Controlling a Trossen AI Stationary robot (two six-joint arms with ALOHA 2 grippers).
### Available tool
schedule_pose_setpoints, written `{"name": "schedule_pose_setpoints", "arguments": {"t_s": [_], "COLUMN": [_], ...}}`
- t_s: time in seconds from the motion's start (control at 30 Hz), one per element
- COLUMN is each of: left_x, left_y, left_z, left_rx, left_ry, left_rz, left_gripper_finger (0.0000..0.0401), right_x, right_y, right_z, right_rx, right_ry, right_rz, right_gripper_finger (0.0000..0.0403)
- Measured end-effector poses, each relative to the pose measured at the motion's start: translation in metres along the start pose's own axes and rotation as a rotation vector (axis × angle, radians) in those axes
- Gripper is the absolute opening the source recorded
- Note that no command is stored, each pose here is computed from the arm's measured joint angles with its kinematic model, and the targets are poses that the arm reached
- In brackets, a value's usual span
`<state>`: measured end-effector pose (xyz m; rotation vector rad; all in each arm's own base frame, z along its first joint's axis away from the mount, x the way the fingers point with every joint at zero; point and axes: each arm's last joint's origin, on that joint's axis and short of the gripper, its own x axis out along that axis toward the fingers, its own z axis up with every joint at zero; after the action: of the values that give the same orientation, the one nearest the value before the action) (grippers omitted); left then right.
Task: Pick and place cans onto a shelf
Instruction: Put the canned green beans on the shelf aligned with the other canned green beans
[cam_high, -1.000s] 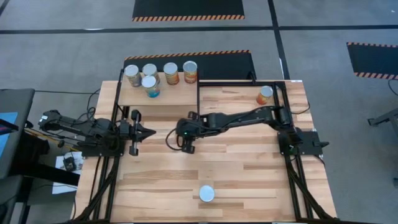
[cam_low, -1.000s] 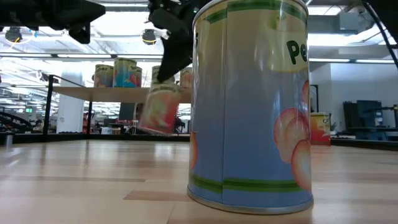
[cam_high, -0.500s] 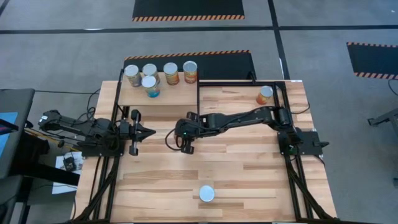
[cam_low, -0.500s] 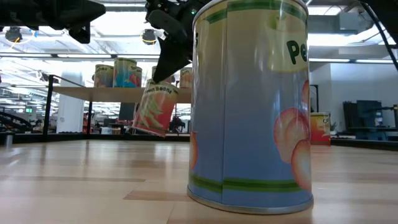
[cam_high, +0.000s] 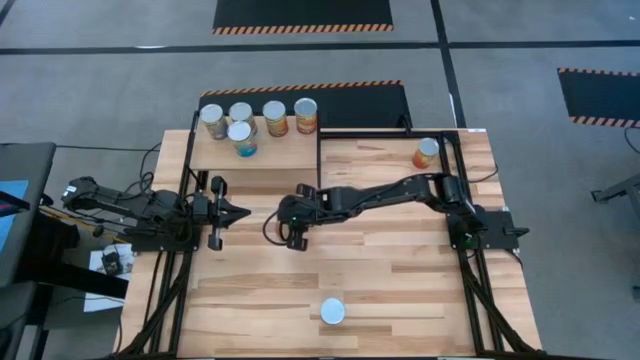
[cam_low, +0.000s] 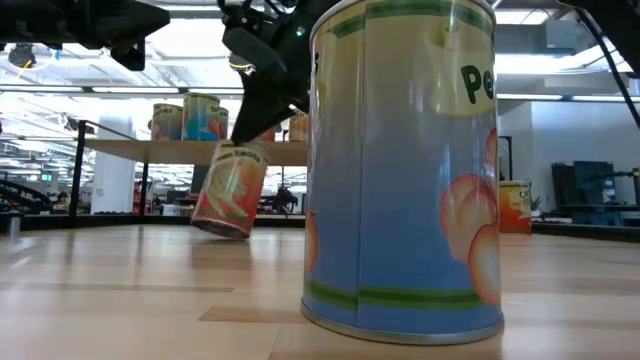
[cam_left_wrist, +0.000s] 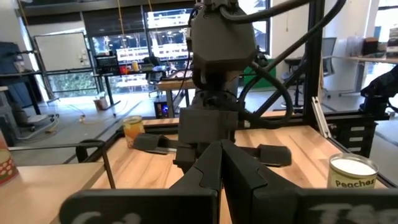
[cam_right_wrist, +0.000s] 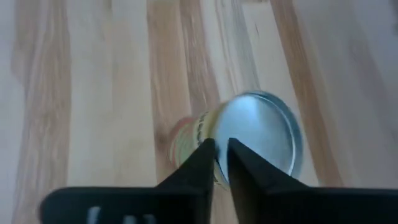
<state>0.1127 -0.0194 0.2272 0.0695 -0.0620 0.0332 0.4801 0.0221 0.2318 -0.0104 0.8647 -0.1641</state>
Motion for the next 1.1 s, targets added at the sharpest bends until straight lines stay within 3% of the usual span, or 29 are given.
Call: {"name": "schedule_pose_setpoints", "arguments": {"t_s": [0.17,0.27,0.4,0.47,0.53,0.7,0.93,1.1], "left_x": [0.000,0.000,0.000,0.000,0.001,0.005,0.018,0.030], "left_y": [0.000,0.000,0.000,-0.001,-0.001,-0.003,-0.008,-0.013], "left_z": [-0.001,-0.002,-0.003,-0.004,-0.004,-0.008,-0.018,-0.027], "left_rx": [0.004,0.007,0.006,0.006,0.005,-0.003,-0.013,-0.025], "left_ry": [0.007,0.018,0.027,0.036,0.043,0.079,0.159,0.225], "left_rz": [-0.001,-0.002,-0.008,-0.023,-0.033,-0.040,-0.057,-0.060], "left_gripper_finger": [0.0000,0.0000,0.0000,0.0000,0.0000,0.0000,0.0000,0.0000], "right_x": [-0.006,-0.021,-0.040,-0.038,-0.038,-0.026,-0.044,-0.056], "right_y": [0.006,0.011,0.028,0.037,0.039,0.040,0.030,0.016], "right_z": [0.004,0.004,-0.003,-0.010,-0.024,-0.056,-0.084,-0.119], "right_rx": [-0.031,-0.081,-0.227,-0.241,-0.227,-0.161,-0.051,0.003], "right_ry": [-0.038,-0.025,0.003,-0.009,0.014,-0.080,-0.375,-0.475], "right_rz": [0.013,-0.014,-0.173,-0.188,-0.173,-0.172,-0.108,-0.098], "right_gripper_finger": [0.0114,0.0122,0.0081,0.0044,0.0014,0.0020,0.0009,0.0009]}}
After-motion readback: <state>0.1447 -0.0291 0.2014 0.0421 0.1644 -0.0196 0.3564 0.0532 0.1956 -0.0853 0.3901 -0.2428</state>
